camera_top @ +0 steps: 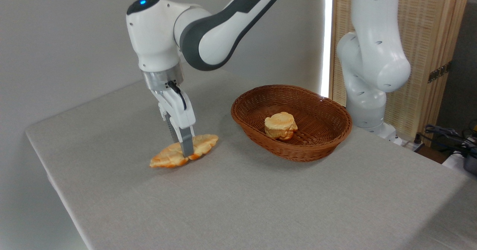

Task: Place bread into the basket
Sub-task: 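Lift the bread slice and carry it over the wicker basket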

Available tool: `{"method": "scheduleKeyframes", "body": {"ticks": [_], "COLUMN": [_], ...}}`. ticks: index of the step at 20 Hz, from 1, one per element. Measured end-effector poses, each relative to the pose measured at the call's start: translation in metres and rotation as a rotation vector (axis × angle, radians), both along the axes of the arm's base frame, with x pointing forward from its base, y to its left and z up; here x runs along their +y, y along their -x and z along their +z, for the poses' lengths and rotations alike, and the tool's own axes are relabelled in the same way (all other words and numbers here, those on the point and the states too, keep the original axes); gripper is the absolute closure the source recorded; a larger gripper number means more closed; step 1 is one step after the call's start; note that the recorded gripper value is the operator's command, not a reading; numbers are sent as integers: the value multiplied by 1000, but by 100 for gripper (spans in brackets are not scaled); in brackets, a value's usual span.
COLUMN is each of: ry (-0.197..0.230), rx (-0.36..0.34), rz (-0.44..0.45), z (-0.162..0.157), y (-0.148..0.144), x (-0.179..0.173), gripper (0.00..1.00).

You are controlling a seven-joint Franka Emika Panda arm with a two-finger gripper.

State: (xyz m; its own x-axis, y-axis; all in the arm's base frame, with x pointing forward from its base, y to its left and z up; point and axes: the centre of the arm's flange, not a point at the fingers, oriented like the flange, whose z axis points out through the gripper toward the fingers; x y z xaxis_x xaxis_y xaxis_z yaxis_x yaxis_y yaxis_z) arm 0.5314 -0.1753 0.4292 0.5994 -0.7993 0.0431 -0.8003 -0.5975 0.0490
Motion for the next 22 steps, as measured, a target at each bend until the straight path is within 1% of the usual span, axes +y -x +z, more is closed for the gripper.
{"method": "scheduleKeyframes", "body": {"ticks": [4,7,9,11,12,14,17,19,20,22], "ry": [28,34,34,29,23,13,3,-7,-13,-23], "rx": [-58,-36,-11,29,60,114,173,219,243,293], "rz": [0,15,37,41,40,41,43,41,39,42], "z": [42,69,85,98,102,106,100,91,87,76], "y": [7,24,37,51,59,76,97,111,116,125], "x": [3,10,17,25,30,39,50,54,55,57], "gripper": [49,48,47,44,44,44,43,33,30,11]}}
